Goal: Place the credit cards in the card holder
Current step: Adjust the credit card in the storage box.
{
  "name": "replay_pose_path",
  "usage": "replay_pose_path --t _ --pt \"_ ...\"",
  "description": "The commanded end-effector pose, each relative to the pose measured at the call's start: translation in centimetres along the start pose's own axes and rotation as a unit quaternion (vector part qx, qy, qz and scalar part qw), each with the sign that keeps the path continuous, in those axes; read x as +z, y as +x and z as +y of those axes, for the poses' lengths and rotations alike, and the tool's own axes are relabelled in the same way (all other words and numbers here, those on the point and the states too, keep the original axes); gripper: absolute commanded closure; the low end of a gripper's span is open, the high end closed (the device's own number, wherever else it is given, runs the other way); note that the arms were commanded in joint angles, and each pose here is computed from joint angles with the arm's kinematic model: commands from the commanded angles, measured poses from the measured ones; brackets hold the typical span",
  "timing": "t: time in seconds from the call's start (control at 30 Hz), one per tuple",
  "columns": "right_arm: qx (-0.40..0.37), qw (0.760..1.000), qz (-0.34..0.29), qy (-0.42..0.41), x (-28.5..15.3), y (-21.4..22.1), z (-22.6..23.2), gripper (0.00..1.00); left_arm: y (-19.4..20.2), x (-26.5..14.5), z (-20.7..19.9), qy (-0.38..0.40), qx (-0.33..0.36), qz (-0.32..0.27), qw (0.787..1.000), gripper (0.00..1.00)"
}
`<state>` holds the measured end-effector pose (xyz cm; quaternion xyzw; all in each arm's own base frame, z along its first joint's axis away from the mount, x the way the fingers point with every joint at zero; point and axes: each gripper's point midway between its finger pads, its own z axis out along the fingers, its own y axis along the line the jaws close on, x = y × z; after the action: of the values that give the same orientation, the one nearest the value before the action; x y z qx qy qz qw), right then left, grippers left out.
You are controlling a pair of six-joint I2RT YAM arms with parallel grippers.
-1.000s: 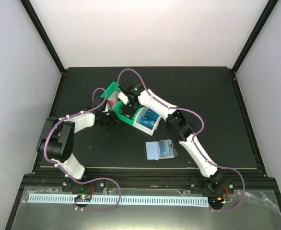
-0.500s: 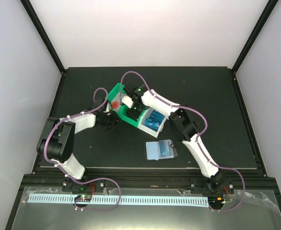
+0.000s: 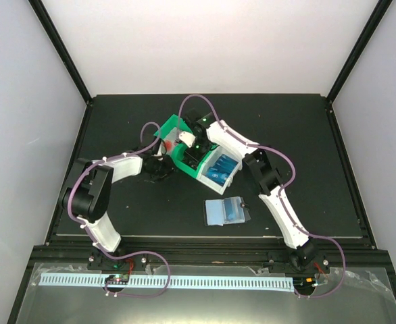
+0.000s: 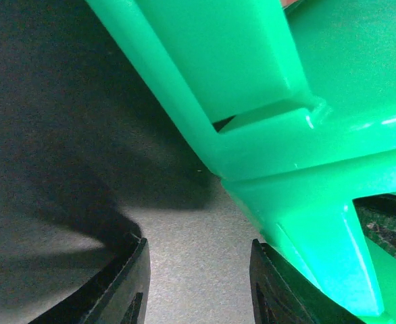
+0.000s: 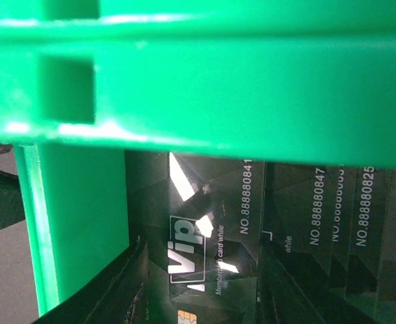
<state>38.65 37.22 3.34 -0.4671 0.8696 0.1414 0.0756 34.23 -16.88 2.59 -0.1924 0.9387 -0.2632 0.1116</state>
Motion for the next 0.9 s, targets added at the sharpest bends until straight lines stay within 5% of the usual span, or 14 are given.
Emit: replay_pose_path --t 0.0,0.47,0.87 --pt "0.011 0.997 0.016 -0.079 0.0 0.8 2.9 0.56 -0.9 0.5 -2.0 0.012 0.006 -0.009 1.0 0.57" --pt "0.014 0.989 -0.053 -0.134 -5.7 -1.5 3.6 0.7 -0.4 1.1 -2.4 0.005 0.007 -0.003 1.0 0.57" --pt "0.009 0.986 -0.043 -0.159 -6.4 -0.2 4.9 0.65 -0.2 1.0 -2.4 0.005 0.011 -0.001 1.0 0.57"
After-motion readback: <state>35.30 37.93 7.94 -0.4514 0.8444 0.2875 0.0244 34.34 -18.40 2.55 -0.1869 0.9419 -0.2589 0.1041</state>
